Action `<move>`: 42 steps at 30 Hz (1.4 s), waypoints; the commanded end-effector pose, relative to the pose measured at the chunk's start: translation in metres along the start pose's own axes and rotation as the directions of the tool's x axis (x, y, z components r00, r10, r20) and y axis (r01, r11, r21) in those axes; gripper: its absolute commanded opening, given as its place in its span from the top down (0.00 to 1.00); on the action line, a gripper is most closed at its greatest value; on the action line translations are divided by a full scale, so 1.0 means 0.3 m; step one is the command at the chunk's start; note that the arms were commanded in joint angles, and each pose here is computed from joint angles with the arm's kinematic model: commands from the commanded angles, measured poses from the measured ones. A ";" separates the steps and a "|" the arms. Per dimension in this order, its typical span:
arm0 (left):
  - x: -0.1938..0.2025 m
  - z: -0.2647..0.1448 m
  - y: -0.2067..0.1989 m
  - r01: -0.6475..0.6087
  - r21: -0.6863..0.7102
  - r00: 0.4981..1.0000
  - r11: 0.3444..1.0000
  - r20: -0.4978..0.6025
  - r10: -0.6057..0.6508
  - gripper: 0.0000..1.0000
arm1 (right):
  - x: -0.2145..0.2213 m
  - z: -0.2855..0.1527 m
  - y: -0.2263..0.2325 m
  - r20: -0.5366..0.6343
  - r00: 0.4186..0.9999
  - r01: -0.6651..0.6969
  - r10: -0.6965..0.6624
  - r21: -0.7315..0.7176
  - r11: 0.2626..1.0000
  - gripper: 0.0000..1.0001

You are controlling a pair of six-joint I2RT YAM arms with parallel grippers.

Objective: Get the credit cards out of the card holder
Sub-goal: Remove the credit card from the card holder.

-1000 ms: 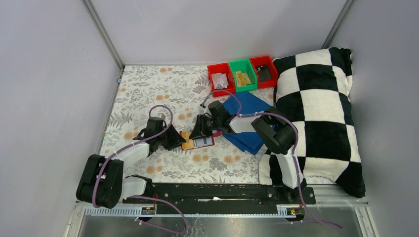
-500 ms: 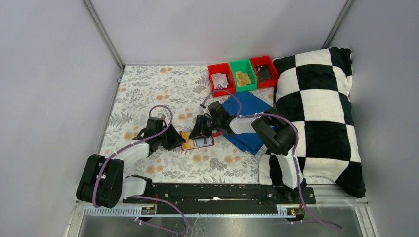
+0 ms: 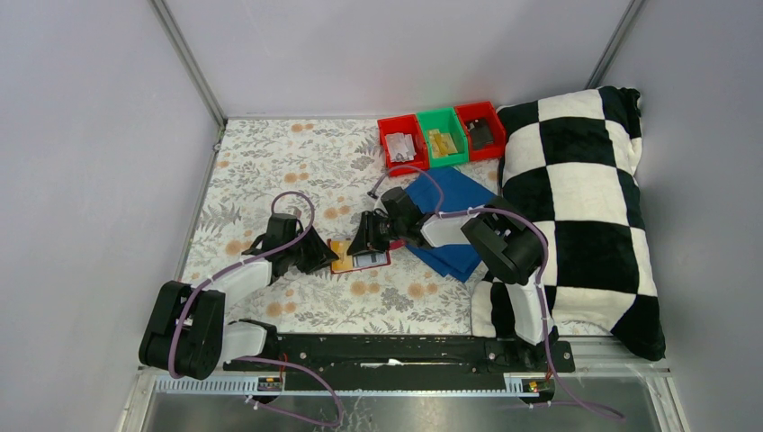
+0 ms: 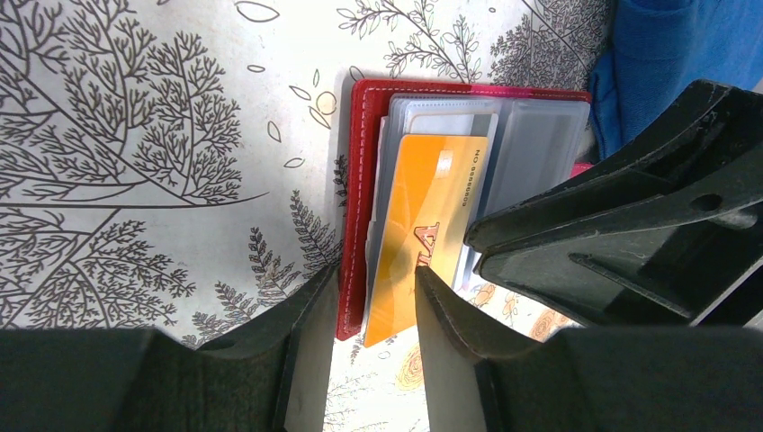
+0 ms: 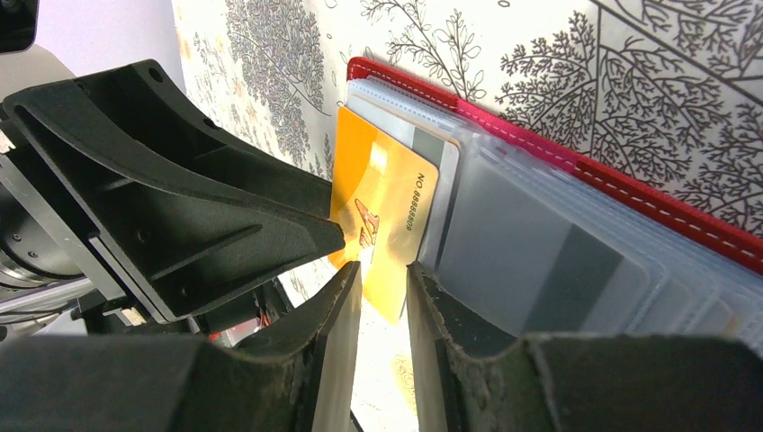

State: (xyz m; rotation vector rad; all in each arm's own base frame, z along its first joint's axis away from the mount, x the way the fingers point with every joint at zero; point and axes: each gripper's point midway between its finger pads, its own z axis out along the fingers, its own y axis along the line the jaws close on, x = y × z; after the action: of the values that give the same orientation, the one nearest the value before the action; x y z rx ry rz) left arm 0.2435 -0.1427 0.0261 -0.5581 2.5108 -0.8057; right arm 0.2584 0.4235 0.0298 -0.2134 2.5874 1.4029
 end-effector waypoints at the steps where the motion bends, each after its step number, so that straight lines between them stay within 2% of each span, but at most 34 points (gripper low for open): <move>1: -0.047 -0.003 -0.057 -0.026 0.060 0.999 0.998 0.035 0.024 0.59 | -0.013 -0.012 0.038 0.024 0.999 0.041 -0.040 -0.013 0.999 0.68; 15: -0.044 -0.006 -0.075 -0.033 0.083 0.999 0.996 0.019 0.031 0.60 | -0.018 0.028 0.059 -0.010 1.000 0.018 -0.019 -0.066 0.998 0.67; 24: -0.056 -0.023 -0.085 -0.040 0.088 0.998 0.995 0.045 0.036 0.67 | -0.014 0.037 0.079 -0.029 0.999 0.012 -0.015 -0.101 0.995 0.67; 27: -0.065 -0.032 -0.090 -0.039 0.086 0.998 0.996 0.058 0.034 0.75 | -0.010 0.039 0.076 -0.031 0.999 0.005 -0.009 -0.099 0.995 0.67; 34: -0.084 -0.084 -0.091 -0.047 0.050 0.995 0.998 0.095 0.042 1.00 | -0.008 0.027 0.078 -0.022 1.000 0.007 -0.010 -0.100 0.995 0.67; 40: -0.103 -0.125 -0.086 -0.058 0.020 0.991 0.998 0.120 0.056 1.00 | -0.004 0.019 0.068 -0.026 1.000 0.014 -0.017 -0.109 0.994 0.67; 42: -0.114 -0.145 -0.105 -0.072 0.033 0.990 0.997 0.127 0.068 1.00 | -0.013 -0.001 0.086 -0.021 1.000 0.011 -0.014 -0.152 0.988 0.63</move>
State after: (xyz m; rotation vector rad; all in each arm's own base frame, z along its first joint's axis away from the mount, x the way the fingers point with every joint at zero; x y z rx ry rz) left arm 0.2476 -0.1356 0.0653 -0.5294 2.4248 -0.7933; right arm 0.2571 0.4347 0.0343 -0.2247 2.5724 1.5035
